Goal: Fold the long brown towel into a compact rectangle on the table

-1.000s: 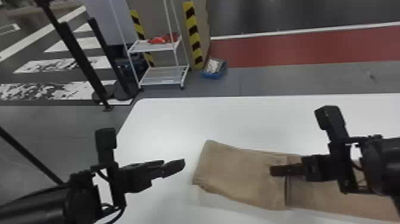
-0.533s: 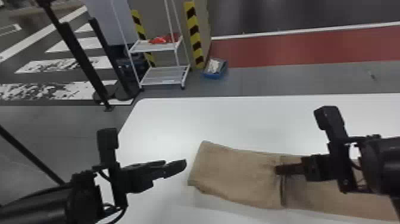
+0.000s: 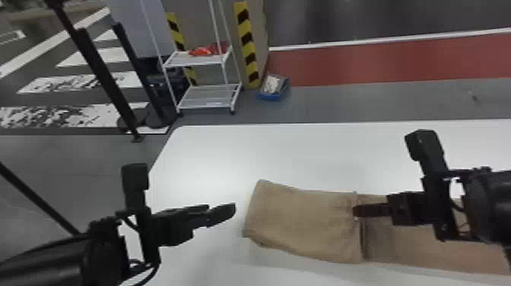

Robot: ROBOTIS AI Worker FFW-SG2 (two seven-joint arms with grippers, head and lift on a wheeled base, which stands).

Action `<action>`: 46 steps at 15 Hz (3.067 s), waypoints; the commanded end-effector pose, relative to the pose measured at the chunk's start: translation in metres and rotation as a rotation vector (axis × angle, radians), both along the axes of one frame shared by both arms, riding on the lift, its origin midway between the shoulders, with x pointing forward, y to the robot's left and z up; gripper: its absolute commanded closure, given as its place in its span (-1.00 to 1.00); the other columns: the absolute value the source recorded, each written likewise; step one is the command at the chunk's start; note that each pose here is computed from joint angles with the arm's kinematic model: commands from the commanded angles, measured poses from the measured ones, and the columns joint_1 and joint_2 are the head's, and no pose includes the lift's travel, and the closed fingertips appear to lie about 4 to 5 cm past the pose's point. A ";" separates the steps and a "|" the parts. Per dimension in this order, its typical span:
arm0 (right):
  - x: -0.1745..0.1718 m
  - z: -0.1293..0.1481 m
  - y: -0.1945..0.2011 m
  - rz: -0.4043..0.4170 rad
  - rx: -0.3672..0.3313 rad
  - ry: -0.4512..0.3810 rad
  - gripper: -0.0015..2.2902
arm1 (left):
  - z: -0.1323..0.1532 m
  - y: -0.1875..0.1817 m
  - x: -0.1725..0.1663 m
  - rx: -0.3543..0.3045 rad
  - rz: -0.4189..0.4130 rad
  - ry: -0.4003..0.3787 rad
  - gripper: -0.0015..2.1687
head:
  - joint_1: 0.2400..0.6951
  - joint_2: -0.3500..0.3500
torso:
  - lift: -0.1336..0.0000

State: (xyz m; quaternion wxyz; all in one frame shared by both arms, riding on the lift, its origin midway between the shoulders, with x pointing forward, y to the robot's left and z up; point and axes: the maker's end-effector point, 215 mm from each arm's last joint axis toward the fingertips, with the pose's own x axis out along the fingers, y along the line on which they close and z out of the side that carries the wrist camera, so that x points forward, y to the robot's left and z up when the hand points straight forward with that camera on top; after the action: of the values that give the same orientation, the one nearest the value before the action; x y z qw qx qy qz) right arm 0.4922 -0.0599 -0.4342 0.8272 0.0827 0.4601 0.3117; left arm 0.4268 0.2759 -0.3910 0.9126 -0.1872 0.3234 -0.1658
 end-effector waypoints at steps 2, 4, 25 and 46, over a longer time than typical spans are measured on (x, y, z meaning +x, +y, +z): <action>0.012 0.037 -0.007 -0.031 0.060 -0.046 0.29 | 0.002 0.005 0.003 -0.001 0.008 -0.005 -0.92 | 1.00 0.73 | -0.87; 0.008 0.056 -0.016 -0.057 0.105 -0.058 0.29 | 0.002 0.007 0.008 -0.004 0.009 -0.004 -0.92 | 1.00 0.72 | -0.87; -0.027 0.054 -0.111 -0.292 0.268 0.005 0.29 | -0.002 0.008 0.005 -0.008 0.008 0.004 -0.92 | 1.00 0.40 | -0.87; -0.065 0.036 -0.220 -0.565 0.525 0.049 0.29 | -0.004 -0.009 0.013 0.013 -0.021 0.009 -0.92 | 1.00 -0.02 | -0.87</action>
State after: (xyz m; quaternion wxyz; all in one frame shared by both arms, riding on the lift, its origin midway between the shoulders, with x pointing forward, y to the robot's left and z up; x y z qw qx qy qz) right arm 0.4311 -0.2813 -0.3815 0.8337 0.4039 0.3301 0.1813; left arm 0.4394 0.2711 -0.3942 0.9113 -0.1808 0.3286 -0.1698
